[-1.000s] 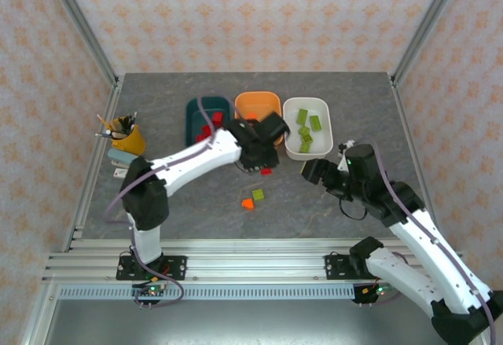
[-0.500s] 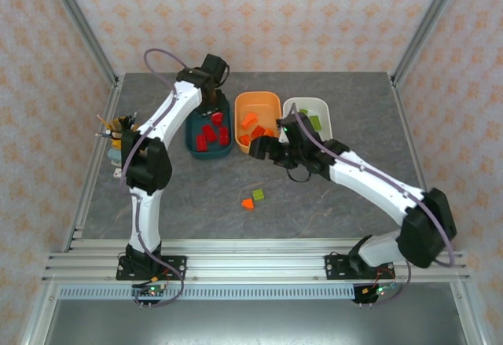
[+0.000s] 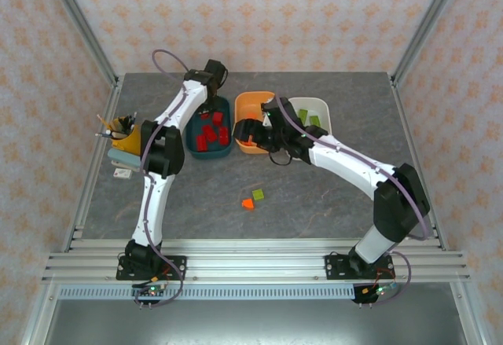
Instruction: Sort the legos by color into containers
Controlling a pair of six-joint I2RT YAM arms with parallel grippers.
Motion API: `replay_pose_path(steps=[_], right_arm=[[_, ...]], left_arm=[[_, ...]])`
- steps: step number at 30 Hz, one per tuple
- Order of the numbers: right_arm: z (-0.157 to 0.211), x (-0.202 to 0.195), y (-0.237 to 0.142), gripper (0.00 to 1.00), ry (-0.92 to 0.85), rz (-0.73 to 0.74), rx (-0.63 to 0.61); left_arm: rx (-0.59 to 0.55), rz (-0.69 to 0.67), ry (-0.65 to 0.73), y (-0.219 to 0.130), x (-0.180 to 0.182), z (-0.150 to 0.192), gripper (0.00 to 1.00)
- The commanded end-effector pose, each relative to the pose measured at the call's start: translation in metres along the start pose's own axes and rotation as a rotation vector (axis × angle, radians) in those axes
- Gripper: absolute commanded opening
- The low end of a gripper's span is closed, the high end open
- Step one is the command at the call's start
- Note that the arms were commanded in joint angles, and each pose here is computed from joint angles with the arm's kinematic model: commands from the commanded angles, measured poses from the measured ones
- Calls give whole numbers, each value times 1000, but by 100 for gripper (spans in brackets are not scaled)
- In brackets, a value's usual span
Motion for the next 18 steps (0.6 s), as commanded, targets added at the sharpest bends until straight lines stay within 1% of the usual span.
replay_pose_path(steps=[1, 3, 6, 10, 14, 18], right_arm=[[1, 1, 0, 79, -27, 60, 18], [5, 1, 0, 79, -64, 98, 46], [13, 6, 0, 79, -155, 158, 95], [31, 9, 0, 78, -244, 266, 189], [56, 5, -2, 78, -263, 352, 262], [78, 2, -7, 78, -263, 430, 286]], left_arm=[[-14, -58, 18, 1, 6, -2, 29], [-4, -54, 15, 0, 6, -1, 37], [-16, -31, 3, -14, 8, -6, 46], [-46, 21, -14, -47, 13, -13, 56], [-76, 89, -15, -88, 18, -14, 60], [-115, 159, 3, -135, 27, -6, 63]])
Point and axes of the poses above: each hand's point on the last joint's axis, 136 mm out from that joint toward the fingers, its own y axis out along the fingers, its own x axis along the line the jaws close on, z = x × y, the point moved 10 cm from there along -y, back along the fingers, and after that the axes turned 5 degrees about -y, right-handed, at the moved point
